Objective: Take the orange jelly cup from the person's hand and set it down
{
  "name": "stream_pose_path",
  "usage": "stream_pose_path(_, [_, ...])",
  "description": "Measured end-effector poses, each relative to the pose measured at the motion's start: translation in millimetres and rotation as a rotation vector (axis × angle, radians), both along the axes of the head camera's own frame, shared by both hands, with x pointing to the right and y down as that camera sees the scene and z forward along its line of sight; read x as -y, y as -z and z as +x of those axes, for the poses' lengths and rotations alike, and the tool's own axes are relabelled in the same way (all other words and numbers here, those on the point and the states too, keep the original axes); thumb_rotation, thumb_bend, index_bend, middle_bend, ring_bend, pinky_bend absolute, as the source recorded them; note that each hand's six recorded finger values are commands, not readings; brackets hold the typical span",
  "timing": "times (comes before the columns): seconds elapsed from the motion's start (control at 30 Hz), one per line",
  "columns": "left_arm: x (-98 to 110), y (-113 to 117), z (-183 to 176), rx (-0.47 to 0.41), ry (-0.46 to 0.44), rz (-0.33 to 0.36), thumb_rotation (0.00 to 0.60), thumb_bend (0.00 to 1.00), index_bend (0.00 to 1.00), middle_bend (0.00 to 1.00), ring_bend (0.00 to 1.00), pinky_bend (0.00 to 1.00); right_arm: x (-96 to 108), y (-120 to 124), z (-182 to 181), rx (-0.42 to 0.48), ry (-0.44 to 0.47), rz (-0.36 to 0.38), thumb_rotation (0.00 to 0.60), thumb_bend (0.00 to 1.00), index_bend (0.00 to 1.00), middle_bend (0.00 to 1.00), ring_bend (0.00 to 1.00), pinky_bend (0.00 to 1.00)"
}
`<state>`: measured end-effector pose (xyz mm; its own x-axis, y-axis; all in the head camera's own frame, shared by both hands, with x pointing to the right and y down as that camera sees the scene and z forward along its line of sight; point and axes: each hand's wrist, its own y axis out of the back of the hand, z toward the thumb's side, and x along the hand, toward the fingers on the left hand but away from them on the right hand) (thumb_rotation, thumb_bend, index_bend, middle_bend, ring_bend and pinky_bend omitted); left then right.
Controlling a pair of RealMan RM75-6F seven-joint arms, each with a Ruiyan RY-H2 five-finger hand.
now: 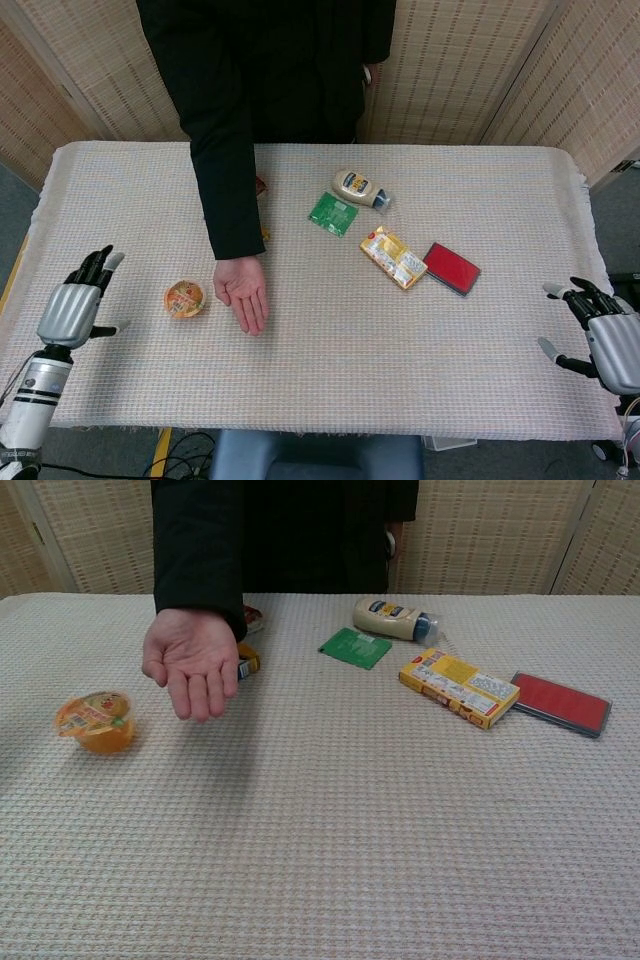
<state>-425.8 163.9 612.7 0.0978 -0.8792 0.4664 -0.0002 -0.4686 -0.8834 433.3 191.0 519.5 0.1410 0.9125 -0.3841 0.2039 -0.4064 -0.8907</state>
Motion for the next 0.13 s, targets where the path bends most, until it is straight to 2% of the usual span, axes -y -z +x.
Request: stream_pose_path(0.13, [-20.4, 16.2, -22.1, 0.021, 0.075, 0.02, 0.6, 0.1, 0.08, 0.0, 0.03, 0.28, 0.2, -3.1, 0.1, -0.001, 0.001, -0.012, 0.6, 0.25, 0.18, 0.3, 0.17, 0.23])
